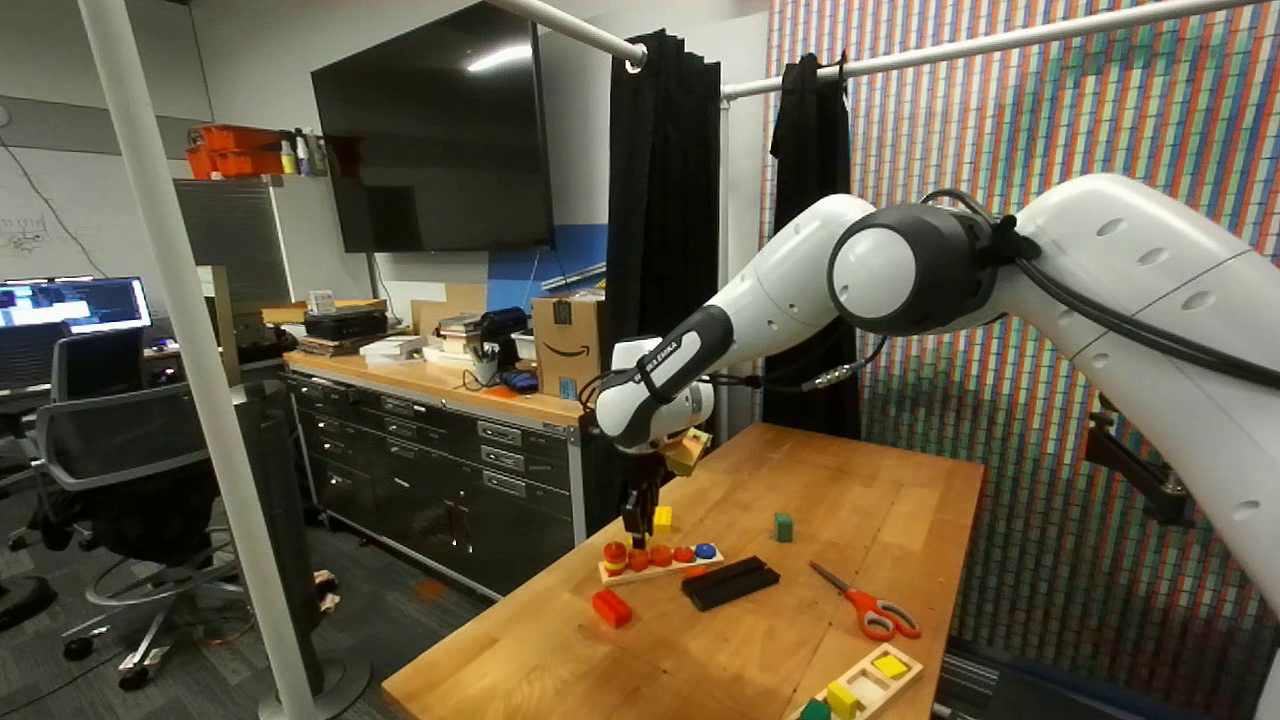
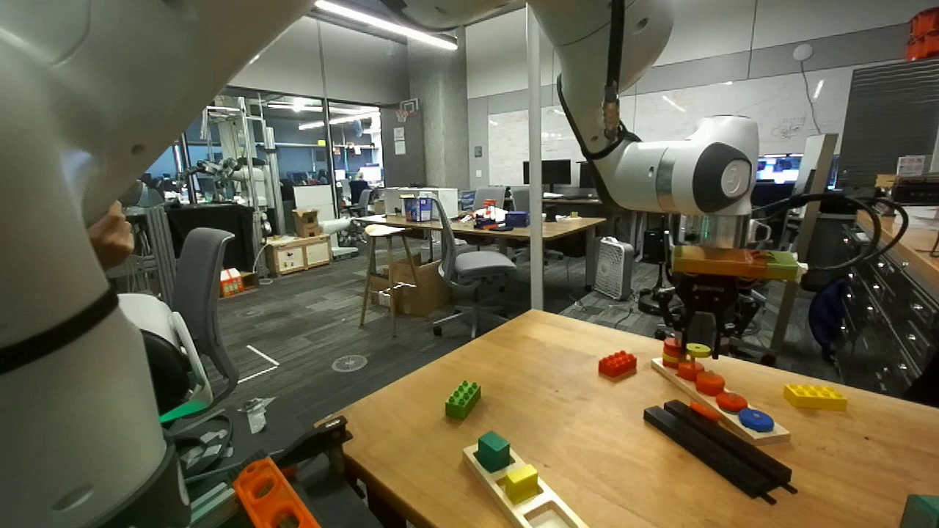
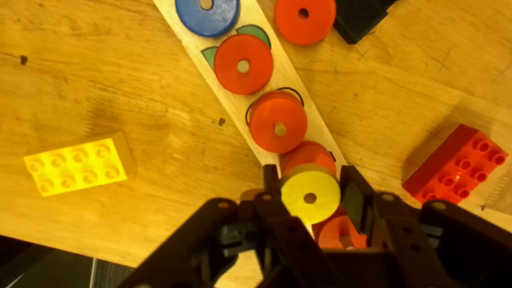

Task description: Put the yellow ring on the wooden platform

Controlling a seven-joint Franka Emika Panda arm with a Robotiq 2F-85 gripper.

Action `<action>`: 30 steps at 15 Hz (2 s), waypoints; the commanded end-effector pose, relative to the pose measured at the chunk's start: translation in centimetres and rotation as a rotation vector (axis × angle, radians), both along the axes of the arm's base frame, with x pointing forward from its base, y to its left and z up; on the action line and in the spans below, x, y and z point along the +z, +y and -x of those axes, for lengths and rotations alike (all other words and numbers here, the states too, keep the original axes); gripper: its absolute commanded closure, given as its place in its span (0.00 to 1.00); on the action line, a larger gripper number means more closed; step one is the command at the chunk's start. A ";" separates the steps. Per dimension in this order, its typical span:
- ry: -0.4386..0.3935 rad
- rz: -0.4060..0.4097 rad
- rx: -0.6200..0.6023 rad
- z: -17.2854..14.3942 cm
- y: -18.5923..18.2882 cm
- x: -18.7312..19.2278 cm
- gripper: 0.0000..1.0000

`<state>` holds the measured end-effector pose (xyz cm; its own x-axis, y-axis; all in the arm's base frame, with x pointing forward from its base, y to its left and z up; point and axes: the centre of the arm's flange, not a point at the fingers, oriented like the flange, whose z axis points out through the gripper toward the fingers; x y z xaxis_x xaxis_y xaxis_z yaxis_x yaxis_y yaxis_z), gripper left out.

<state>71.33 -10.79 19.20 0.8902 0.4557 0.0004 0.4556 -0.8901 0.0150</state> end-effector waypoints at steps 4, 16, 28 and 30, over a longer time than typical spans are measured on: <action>-0.001 -0.063 -0.010 -1.0 -0.4 -1.2 0.78; 0.015 -0.054 -0.032 -0.9 -1.1 -1.9 0.78; 0.030 -0.036 -0.059 -0.5 -2.0 -2.0 0.78; 0.031 -0.035 -0.065 -0.4 -2.2 -1.9 0.78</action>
<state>71.34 -12.07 19.13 0.9091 0.4165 0.0075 0.4166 -0.9090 -0.0161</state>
